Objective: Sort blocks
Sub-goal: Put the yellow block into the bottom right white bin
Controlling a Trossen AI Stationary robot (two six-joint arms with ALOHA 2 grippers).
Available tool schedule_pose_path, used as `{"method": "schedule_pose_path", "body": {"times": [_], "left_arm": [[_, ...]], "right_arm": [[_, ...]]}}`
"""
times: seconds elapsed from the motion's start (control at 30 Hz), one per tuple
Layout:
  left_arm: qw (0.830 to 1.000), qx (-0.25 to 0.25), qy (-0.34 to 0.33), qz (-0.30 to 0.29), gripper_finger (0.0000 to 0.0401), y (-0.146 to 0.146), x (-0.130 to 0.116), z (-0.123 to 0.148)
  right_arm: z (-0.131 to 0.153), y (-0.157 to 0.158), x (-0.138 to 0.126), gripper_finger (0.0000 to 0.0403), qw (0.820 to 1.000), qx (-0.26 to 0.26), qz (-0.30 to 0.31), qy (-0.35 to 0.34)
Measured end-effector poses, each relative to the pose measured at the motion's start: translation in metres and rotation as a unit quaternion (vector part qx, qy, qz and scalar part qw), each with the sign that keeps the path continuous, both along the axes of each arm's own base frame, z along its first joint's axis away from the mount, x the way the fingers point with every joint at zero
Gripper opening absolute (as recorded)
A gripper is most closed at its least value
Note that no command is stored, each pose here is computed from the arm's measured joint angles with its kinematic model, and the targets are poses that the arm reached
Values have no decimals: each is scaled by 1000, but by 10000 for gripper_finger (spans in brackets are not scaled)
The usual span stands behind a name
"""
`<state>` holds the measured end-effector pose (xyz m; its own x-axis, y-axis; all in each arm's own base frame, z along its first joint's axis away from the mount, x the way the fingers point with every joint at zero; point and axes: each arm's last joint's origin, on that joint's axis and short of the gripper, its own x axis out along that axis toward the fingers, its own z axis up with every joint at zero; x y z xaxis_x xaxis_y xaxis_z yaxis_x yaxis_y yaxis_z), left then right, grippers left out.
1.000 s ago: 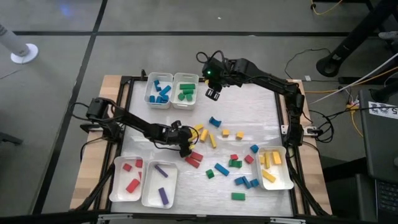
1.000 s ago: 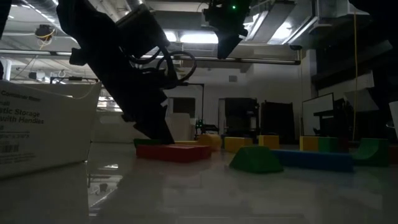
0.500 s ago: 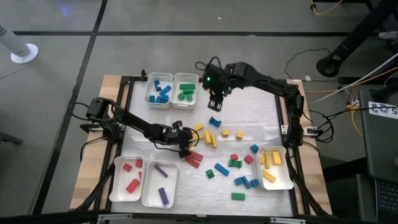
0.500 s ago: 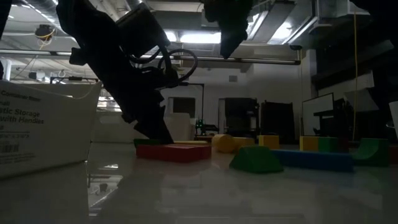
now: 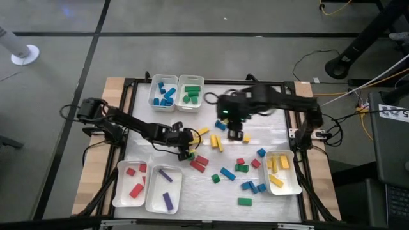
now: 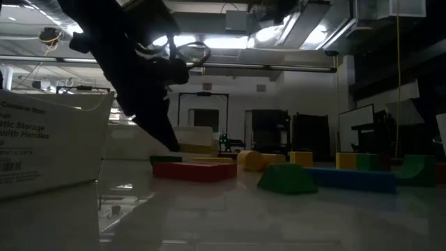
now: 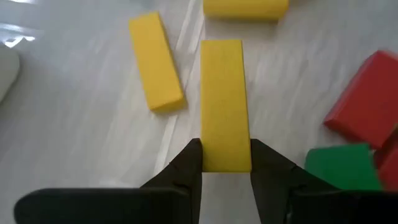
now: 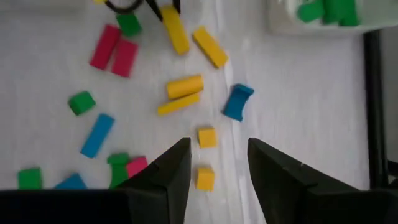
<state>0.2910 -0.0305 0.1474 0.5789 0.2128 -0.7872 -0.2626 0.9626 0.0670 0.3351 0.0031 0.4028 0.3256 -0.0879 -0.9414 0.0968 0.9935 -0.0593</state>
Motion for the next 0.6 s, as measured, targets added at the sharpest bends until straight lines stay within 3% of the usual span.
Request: {"method": "schedule_pose_path", "body": {"times": [0.17, 0.27, 0.37, 0.47, 0.6], "left_arm": [[1000, 1, -5, -6, 85, -2, 0, 2], [1000, 0, -7, -6, 85, -3, 1, 2], [1000, 0, -13, -11, 85, -5, 1, 3], [1000, -3, -27, -16, 85, -8, 3, 4], [996, -5, -77, -35, 85, -15, 10, 11]], "right_arm": [[46, 20, -57, 156, 993, -60, -35, -91], [50, 31, -97, 156, 984, -105, -80, -120], [29, 41, -129, 156, 972, -127, -136, -142], [-5, 50, -148, 156, 957, -112, -175, -201], [-57, 64, -145, 156, 934, -68, -177, -303]]}}
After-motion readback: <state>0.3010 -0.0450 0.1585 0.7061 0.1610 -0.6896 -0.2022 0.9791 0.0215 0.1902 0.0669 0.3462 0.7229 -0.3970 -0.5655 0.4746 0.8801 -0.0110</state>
